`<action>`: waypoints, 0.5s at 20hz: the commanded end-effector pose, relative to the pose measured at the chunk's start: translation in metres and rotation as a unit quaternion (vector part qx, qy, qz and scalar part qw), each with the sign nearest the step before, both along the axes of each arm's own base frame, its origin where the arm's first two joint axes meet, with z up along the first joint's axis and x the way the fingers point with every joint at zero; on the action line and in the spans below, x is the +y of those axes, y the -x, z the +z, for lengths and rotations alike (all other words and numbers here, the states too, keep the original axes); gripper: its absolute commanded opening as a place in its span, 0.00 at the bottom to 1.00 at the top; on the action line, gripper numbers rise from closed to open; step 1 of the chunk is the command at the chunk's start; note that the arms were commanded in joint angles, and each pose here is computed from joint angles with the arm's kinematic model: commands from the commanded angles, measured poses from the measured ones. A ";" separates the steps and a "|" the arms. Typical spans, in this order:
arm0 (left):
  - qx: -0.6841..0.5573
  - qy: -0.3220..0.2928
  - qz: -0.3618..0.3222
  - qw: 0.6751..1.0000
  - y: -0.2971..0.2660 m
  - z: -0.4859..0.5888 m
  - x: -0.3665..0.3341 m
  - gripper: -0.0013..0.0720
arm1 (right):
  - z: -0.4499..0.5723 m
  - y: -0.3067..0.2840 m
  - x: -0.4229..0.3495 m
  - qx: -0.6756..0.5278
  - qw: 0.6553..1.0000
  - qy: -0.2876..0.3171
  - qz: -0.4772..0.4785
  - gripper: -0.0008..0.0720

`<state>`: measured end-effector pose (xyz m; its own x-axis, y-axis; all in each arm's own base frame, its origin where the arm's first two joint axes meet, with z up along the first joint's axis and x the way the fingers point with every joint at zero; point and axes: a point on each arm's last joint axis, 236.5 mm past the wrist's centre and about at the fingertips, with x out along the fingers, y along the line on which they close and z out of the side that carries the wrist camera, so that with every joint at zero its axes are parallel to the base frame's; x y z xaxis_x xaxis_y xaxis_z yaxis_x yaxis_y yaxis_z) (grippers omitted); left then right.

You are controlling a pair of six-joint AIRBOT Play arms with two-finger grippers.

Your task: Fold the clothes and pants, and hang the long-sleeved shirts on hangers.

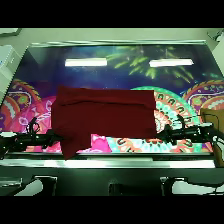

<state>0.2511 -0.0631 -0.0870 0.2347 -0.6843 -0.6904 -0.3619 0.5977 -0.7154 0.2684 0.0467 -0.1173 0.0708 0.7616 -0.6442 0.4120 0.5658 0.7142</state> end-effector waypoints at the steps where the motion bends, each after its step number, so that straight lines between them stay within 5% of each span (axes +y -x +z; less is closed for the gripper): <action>1: -0.002 0.008 -0.009 1.000 -0.002 0.008 -0.002 0.05 | 0.019 -0.017 0.007 -0.040 0.999 -0.024 -0.018 0.05; 10: -0.090 -0.021 -0.034 0.995 -0.063 0.067 0.006 0.04 | 0.106 -0.061 0.042 -0.199 0.978 0.054 0.036 0.05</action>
